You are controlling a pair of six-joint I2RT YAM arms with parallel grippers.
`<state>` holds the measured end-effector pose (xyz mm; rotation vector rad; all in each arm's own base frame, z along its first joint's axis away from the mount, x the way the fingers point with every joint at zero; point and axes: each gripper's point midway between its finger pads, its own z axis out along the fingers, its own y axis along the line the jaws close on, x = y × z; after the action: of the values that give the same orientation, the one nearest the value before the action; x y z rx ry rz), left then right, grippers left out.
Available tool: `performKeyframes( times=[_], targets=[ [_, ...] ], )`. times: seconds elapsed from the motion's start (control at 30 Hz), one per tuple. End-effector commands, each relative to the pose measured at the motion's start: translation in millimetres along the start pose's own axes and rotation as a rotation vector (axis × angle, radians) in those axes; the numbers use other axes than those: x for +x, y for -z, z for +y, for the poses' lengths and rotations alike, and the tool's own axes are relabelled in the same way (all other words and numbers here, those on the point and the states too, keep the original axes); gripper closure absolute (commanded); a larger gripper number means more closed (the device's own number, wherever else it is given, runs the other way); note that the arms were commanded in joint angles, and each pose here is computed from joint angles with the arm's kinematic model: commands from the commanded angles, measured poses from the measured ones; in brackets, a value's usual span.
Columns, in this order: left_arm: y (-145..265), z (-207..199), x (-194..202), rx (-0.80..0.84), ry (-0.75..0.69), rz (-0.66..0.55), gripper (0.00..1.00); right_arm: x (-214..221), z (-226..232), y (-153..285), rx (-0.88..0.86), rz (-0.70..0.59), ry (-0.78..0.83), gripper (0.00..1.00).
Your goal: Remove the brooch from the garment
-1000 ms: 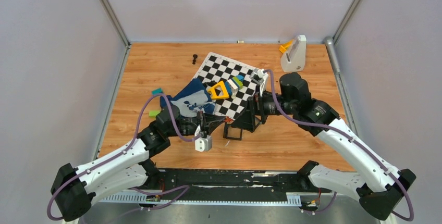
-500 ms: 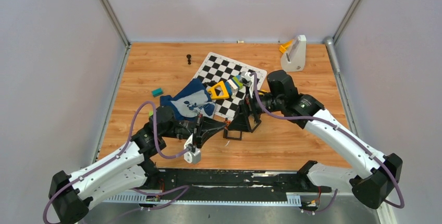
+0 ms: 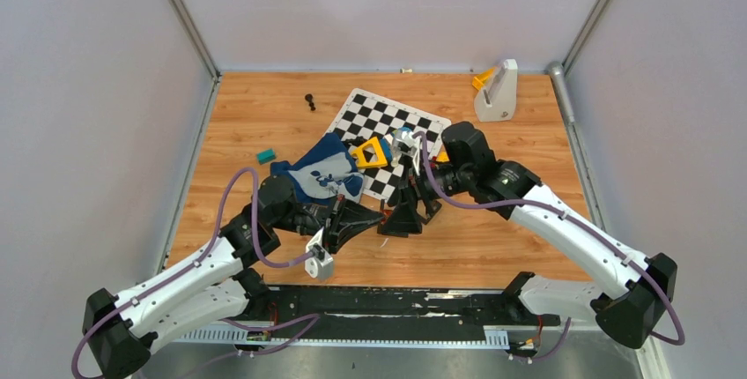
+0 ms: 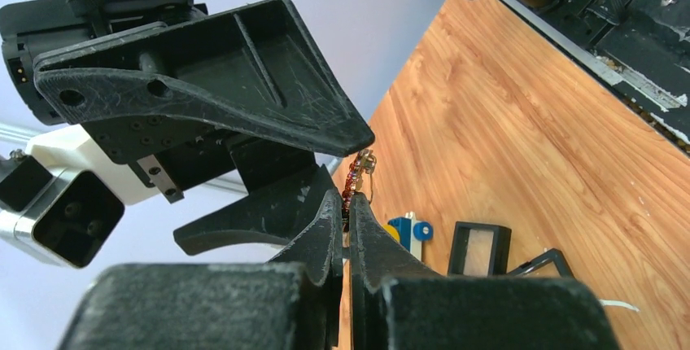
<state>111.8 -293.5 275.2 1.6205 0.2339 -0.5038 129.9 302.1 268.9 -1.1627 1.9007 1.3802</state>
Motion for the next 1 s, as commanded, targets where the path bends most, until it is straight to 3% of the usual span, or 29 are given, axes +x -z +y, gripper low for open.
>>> performKeyframes(
  times=[0.0, 0.3, 0.4, 0.67, 0.8, 0.97],
  targets=[
    [-2.1, 16.6, -14.8, -0.003, -0.037, -0.046, 1.00, -13.2, 10.6, -2.6, -0.032, -0.016, 0.072, 0.07],
    [-1.5, 15.6, -13.4, 0.004, -0.028, -0.034, 1.00, -12.2, 8.7, -3.4, 0.003, -0.016, 0.069, 0.29],
    [-1.0, 14.4, -10.2, 0.004, -0.024, -0.020, 1.00, -11.9, 8.8, -2.2, 0.010, -0.018, 0.069, 0.43],
    [-0.3, 17.0, 1.0, -0.023, 0.001, 0.030, 0.78, -8.2, -3.1, 2.6, 0.100, -0.036, 0.058, 0.59],
    [1.6, 14.3, 8.8, -0.047, 0.104, 0.068, 0.61, -3.1, -30.4, 8.4, 0.258, -0.058, 0.003, 0.60],
    [5.4, 6.1, 23.8, -0.097, 0.209, 0.127, 0.51, 14.6, -77.1, 23.3, 0.477, -0.095, -0.112, 0.60]
  ],
)
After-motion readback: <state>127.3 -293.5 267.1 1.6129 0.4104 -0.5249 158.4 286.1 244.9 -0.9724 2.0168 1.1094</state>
